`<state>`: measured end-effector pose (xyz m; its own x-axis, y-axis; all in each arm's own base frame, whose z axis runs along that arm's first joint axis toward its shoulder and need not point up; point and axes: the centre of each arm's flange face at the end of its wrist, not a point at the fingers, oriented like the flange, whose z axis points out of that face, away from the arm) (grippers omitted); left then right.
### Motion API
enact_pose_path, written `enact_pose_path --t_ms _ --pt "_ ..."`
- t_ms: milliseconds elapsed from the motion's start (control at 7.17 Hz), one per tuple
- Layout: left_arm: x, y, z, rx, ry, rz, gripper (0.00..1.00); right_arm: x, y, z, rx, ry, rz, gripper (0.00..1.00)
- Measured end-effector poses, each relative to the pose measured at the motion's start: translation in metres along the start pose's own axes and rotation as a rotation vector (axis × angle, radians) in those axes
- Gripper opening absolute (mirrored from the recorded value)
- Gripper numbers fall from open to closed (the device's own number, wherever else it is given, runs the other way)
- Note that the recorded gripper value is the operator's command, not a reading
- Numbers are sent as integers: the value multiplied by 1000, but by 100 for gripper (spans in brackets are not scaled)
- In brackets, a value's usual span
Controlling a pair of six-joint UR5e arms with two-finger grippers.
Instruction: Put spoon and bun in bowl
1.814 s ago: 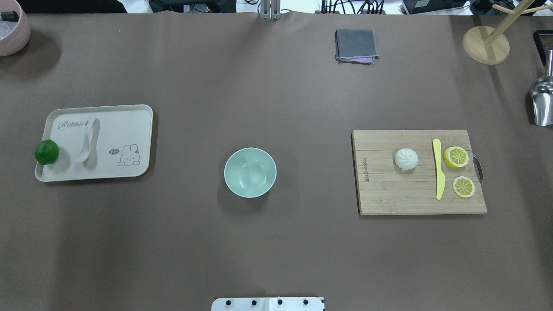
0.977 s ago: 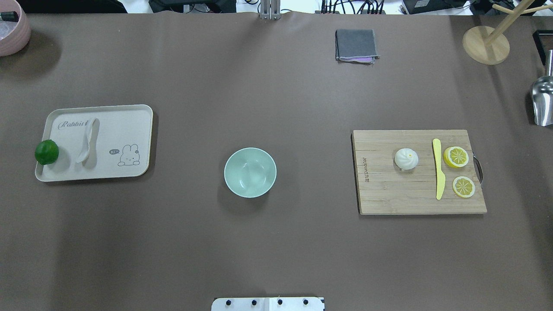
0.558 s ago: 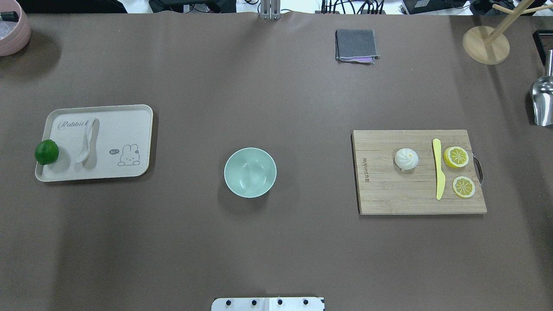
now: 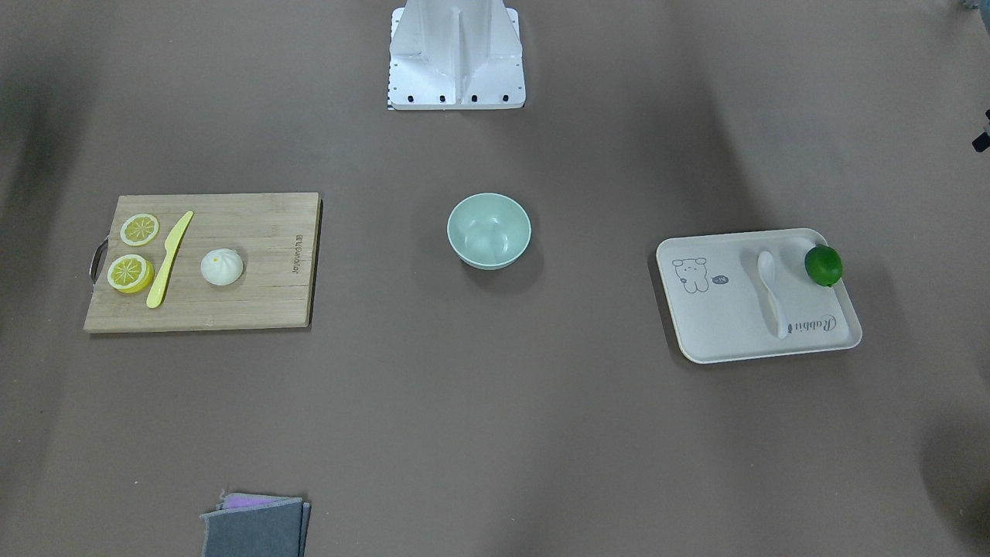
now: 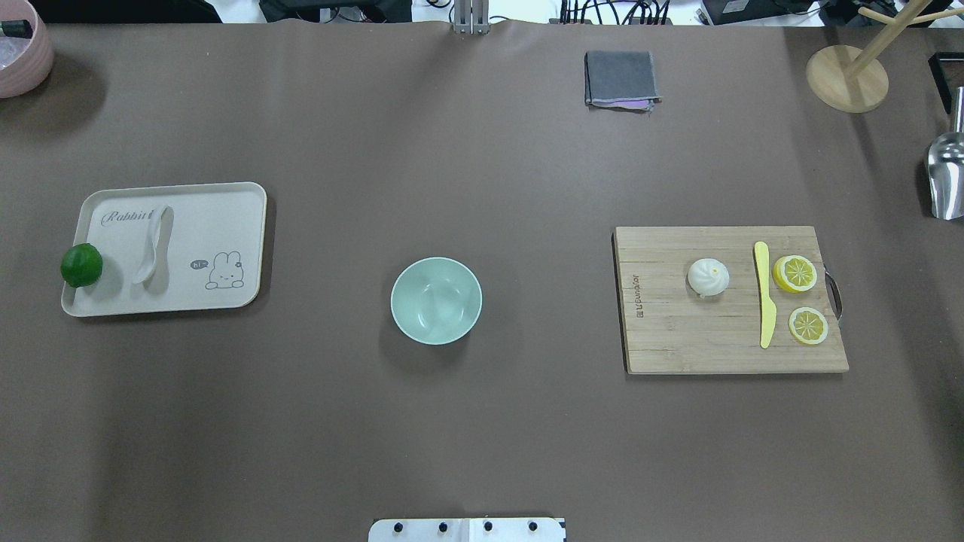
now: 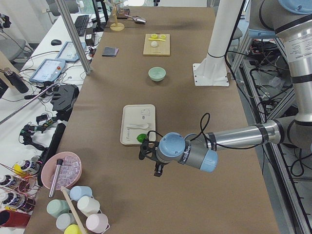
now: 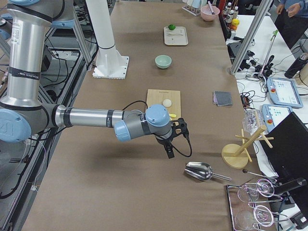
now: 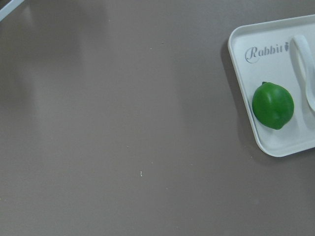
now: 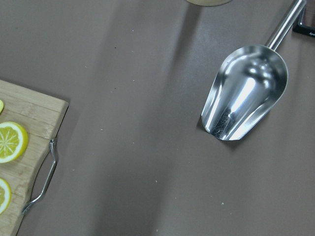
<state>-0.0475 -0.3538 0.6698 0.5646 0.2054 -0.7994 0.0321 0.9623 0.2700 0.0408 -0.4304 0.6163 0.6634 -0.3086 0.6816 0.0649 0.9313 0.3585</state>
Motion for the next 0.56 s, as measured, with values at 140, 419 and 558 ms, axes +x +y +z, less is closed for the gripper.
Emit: enact_pose_path --t_ms 140,419,558 --pt "2 2 -1 13 1 5 98 -4 3 1 -2 -42 6 100" --pt "5 2 -4 32 2 -34 98 -11 8 0 -3 -119 13 100" --pt "7 4 -5 52 4 -26 98 -12 7 0 -1 -129 13 100"
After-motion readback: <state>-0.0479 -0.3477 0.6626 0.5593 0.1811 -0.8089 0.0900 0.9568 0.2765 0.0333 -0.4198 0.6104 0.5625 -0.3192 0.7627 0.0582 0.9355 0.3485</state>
